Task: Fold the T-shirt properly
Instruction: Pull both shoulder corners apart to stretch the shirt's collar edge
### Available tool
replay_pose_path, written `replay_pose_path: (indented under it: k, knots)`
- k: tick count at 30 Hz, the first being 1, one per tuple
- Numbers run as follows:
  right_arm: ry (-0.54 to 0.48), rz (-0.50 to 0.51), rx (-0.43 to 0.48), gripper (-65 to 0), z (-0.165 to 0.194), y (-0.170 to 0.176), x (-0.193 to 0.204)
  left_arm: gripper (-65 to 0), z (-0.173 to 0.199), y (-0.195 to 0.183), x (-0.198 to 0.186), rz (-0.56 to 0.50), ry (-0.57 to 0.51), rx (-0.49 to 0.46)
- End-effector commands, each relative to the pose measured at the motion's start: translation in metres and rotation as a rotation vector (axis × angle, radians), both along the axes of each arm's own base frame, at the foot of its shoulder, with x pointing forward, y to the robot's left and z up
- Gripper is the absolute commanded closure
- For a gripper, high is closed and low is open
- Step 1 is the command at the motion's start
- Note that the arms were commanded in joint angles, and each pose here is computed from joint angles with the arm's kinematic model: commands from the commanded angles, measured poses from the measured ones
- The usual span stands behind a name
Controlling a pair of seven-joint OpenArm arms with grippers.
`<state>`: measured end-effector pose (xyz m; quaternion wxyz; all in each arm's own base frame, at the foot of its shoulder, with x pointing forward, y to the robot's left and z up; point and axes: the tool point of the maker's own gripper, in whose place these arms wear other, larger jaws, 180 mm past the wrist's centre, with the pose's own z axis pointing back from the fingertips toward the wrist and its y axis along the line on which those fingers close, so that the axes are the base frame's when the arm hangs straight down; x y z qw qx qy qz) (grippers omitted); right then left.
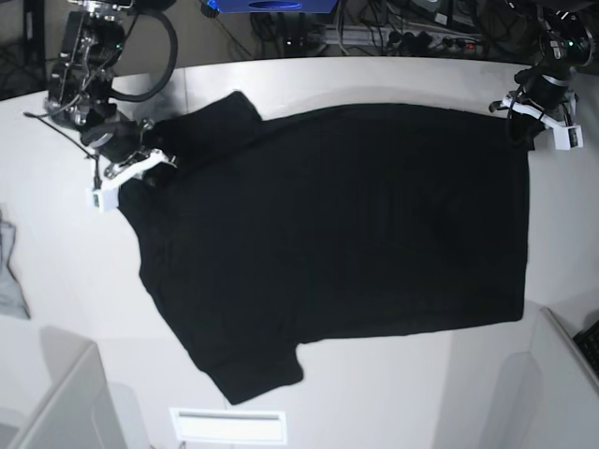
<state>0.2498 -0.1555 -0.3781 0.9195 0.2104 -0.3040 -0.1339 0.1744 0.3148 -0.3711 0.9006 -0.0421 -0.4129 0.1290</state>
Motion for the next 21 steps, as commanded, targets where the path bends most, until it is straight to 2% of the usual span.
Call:
replay_pose_path:
  k: [1,6,13,17,21]
  knots:
    - [-0.040,-0.003,0.005,0.0,0.009,-0.001,0.010,0.0,0.010,0.005,0.005,-0.003,-0.032,0.019]
    - [-0.035,-0.014,0.021,0.0,0.005,-0.002,0.021,0.0,0.012,0.014,0.011,0.065,-0.041,0.014]
    - [-0.042,-0.027,0.038,0.0,0.004,-0.004,0.042,0.0,0.021,0.014,0.029,0.070,-0.080,0.009]
    - [-0.044,-0.035,0.050,0.0,0.003,-0.005,0.053,0.0,0.017,0.020,0.036,0.066,-0.019,0.067]
    - [-0.034,-0.045,0.064,0.0,-0.001,-0.007,0.063,0.0,0.021,0.027,0.047,0.064,-0.011,0.133]
